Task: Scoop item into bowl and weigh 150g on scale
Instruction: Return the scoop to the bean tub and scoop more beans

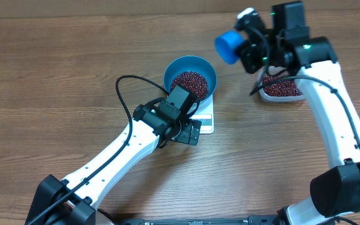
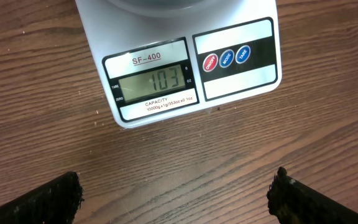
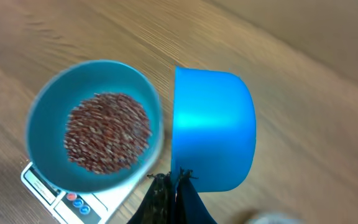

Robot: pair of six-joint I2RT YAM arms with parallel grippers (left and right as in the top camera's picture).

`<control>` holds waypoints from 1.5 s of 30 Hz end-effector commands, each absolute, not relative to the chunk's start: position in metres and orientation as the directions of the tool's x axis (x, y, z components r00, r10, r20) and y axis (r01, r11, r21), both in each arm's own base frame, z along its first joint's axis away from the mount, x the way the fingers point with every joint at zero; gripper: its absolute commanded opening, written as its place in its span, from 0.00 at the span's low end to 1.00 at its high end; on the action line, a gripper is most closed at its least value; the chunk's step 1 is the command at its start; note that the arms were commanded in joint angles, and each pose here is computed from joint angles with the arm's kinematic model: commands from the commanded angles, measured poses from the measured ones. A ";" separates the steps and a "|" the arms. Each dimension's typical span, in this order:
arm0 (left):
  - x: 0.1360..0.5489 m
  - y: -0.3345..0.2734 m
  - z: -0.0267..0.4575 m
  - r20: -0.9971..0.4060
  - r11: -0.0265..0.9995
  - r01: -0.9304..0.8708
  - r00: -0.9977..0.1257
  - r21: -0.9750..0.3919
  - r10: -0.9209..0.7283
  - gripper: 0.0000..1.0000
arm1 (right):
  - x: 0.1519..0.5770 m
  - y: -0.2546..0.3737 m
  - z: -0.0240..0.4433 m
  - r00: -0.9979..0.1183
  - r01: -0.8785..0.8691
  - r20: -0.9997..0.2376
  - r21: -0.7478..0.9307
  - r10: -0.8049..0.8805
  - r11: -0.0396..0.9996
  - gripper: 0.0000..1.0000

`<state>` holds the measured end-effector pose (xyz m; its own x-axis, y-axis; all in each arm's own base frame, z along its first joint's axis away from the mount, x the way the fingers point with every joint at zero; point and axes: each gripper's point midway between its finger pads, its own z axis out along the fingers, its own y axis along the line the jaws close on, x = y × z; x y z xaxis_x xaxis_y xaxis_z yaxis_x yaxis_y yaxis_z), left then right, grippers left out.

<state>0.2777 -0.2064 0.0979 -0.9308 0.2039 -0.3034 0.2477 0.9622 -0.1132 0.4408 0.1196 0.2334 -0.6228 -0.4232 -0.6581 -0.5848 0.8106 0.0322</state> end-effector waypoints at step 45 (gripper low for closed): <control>0.276 -0.207 0.094 -0.293 0.957 0.267 -0.929 -0.114 0.224 1.00 | 0.397 0.018 0.104 -0.899 -0.212 -0.429 0.245 -0.091 0.946 0.03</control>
